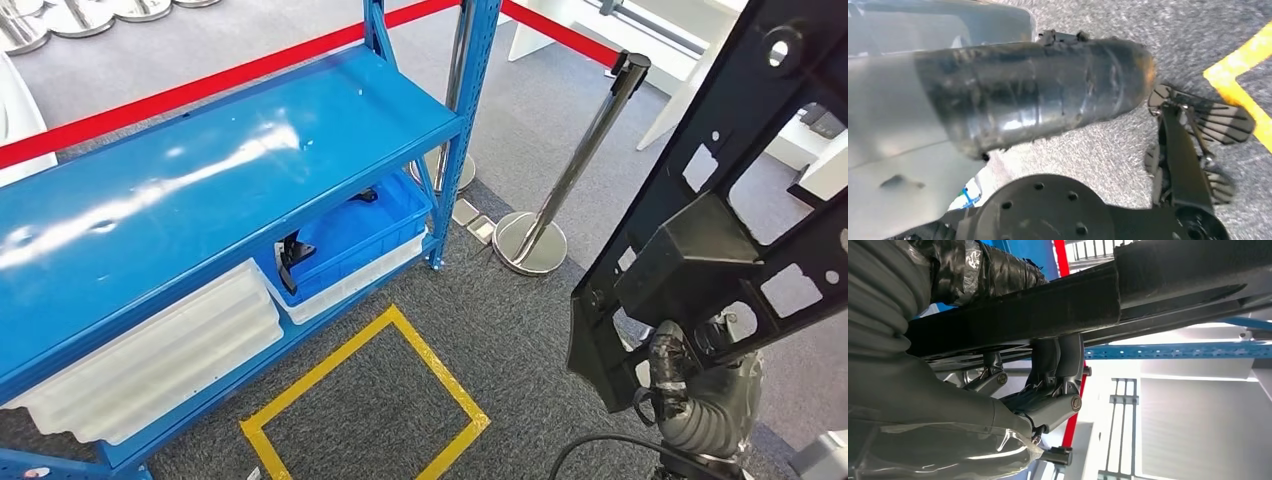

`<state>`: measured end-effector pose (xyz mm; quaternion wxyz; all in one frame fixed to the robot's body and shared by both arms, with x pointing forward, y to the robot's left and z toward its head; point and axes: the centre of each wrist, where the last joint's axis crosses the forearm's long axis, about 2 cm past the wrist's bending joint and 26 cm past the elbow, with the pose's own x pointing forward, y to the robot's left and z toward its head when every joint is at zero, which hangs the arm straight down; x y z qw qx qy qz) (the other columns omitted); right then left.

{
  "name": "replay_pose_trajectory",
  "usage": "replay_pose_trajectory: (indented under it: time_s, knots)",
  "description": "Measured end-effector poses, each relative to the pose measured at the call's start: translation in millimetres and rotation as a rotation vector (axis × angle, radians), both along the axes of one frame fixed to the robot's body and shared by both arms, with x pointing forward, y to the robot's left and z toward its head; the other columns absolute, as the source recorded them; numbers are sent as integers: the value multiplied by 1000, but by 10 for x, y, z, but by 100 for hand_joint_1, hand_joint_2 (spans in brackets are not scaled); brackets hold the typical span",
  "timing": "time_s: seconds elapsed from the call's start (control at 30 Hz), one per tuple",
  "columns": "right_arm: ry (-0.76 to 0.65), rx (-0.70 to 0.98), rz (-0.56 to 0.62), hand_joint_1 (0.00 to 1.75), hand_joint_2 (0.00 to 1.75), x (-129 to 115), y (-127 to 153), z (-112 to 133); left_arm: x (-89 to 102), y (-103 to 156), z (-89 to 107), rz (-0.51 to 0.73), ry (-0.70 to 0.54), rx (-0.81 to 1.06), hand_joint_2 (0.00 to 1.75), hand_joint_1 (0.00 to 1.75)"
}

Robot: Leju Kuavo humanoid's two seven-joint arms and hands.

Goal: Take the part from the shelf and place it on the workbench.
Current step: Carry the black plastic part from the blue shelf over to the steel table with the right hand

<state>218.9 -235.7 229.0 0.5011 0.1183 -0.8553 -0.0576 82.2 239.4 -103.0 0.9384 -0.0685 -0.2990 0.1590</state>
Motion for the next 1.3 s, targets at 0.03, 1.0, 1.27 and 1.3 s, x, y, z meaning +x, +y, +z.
replay_pose_trajectory:
  time_s: [0.03,1.0,1.27,1.3]
  knots:
    - [-1,0,0,175,175,2,0,2,0,-3,0,0,0,0,0,0]
    - [-10,-51,-49,175,175,-13,-24,31,0,-47,5,9,3,-14,0,0]
    - [-6,-50,-46,175,175,-14,-28,28,3,-54,6,12,2,-16,0,0]
    - [-5,-50,-45,175,175,-15,-30,28,3,-55,6,12,2,-16,0,0]
